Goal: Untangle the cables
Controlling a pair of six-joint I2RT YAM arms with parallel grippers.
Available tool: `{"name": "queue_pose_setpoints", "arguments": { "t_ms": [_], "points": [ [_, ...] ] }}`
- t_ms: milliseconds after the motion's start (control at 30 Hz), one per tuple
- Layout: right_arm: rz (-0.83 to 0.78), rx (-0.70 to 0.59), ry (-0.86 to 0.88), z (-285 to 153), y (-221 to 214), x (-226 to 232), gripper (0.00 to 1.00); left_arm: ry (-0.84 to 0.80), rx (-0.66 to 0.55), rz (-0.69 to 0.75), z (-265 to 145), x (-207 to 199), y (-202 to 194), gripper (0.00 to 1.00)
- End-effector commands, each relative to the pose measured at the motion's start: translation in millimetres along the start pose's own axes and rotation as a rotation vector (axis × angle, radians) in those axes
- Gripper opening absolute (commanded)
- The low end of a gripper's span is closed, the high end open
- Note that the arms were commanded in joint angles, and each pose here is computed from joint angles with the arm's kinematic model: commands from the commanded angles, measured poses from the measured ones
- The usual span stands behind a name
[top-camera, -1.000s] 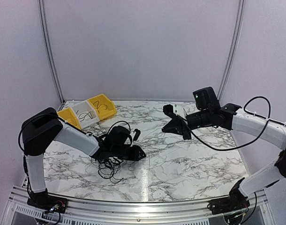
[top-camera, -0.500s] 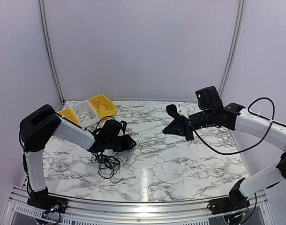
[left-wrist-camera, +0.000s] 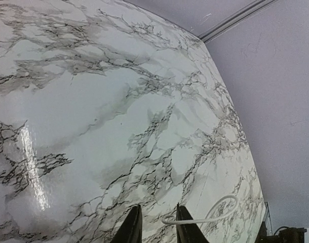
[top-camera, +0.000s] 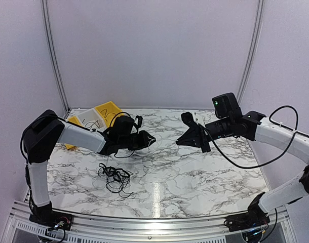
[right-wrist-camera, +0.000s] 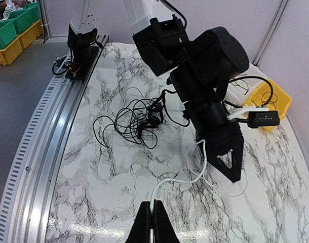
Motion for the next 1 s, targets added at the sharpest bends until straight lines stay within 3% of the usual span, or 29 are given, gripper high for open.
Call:
{"name": "queue_pose_setpoints", "arguments": {
  "t_ms": [0, 333, 500, 667, 867, 967],
  "points": [
    [-0.001, -0.08, -0.01, -9.7, 20.2, -5.4, 0.0, -0.05, -0.008, -0.029, 18.5, -6.9, 3.7, 0.24],
    [-0.093, -0.065, 0.051, -10.5, 55.3, 26.6, 0.0, -0.071, -0.275, -0.091, 22.4, -21.6, 42.6, 0.22],
    [-0.136, -0.057, 0.074, -32.7, 64.0, 44.8, 0.0, -0.034, -0.462, -0.187, 1.6, 2.2, 88.3, 0.2],
    [-0.131, -0.056, 0.028, -57.8, 59.1, 55.2, 0.0, 0.008, -0.608, -0.181, -28.9, 31.0, 151.0, 0.13],
    [-0.118, -0.073, -0.028, -73.1, 55.0, 53.3, 0.0, 0.114, -0.679, -0.135, -67.7, 53.6, 182.7, 0.15],
    [-0.116, -0.081, -0.036, -77.7, 56.3, 49.1, 0.0, 0.154, -0.675, -0.122, -81.0, 66.0, 183.1, 0.23]
  ]
}}
Point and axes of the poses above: each gripper's point midway between its finger pads, its own z axis out along the fingers, its own x axis along the line the jaws close on, y = z × x, the point moved 10 cm from there along -z, back along the fingers, and after that the axes turned 14 degrees about -z, right-handed, at the moved point
